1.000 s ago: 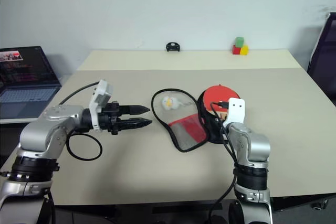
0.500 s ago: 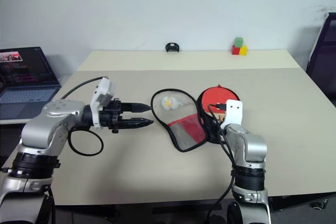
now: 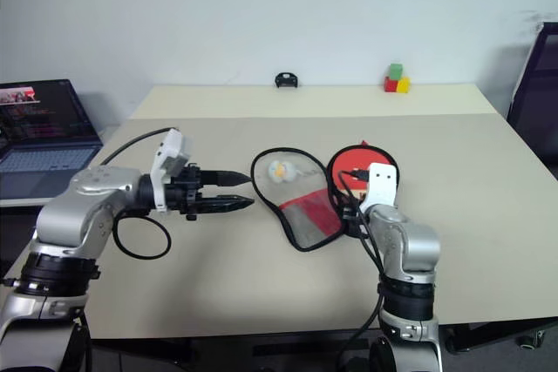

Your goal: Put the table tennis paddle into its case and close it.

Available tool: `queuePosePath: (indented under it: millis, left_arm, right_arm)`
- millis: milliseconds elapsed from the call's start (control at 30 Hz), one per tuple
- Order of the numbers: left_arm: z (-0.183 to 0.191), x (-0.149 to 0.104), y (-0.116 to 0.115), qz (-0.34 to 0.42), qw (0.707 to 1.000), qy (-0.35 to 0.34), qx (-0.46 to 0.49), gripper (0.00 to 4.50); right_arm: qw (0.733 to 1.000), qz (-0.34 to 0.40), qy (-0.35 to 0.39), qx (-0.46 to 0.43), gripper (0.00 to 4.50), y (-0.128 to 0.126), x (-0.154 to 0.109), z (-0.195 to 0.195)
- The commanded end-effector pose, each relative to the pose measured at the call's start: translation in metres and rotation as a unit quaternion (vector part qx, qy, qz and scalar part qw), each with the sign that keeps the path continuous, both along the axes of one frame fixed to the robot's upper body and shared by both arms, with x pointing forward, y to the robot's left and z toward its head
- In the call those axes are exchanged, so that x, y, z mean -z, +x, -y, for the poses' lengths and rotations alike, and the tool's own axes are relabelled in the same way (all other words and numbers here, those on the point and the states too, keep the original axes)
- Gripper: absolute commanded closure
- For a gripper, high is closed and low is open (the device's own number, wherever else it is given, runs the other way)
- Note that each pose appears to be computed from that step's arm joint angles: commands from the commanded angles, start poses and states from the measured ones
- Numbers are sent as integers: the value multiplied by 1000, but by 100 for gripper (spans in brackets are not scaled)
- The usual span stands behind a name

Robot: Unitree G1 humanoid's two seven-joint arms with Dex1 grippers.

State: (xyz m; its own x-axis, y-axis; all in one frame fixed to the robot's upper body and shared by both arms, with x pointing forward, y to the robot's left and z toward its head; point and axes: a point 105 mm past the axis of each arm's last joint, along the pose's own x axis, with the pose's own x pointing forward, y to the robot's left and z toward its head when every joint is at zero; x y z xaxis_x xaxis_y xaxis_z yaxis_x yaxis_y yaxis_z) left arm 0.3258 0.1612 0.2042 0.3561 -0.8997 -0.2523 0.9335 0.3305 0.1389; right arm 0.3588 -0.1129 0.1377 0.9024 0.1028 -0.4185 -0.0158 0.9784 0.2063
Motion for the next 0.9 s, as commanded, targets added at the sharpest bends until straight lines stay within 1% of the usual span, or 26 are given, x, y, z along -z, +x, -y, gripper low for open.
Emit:
queuePosePath:
  millis: [33, 133, 233, 267, 367, 433, 533, 633, 800, 900]
  left_arm:
    - [-2, 0, 5, 12, 1000, 2, -21, 166]
    - [-3, 4, 11, 15, 999, 2, -40, 166]
    - [-13, 16, 29, 18, 994, 13, -104, 166]
    - [-16, 19, 33, 17, 993, 14, -118, 166]
    - [-14, 31, 33, -4, 993, 16, -115, 166]
    - [-13, 39, 33, -11, 993, 25, -112, 166]
    - [-15, 46, 37, -16, 992, 32, -118, 166]
    - [-16, 53, 40, -20, 992, 39, -122, 166]
    - [-17, 62, 44, -27, 991, 45, -125, 166]
    - [-15, 67, 47, -32, 990, 45, -127, 166]
  right_arm:
    - [1000, 22, 19, -2, 16, -13, -16, 1]
    - [999, 32, 19, -22, 16, -20, -24, 1]
    - [986, 101, -26, -130, 16, -21, -48, 2]
    - [981, 112, -41, -152, 16, -22, -52, 4]
    - [973, 108, -30, -200, 16, -31, -51, 13]
    - [962, 116, -29, -244, 16, -39, -55, 13]
    - [941, 143, -10, -307, 16, -51, -71, 13]
    - [914, 162, -18, -372, 16, -63, -89, 16]
    - [883, 176, -44, -432, 16, -73, -112, 28]
    - [874, 173, -58, -451, 16, -76, -113, 30]
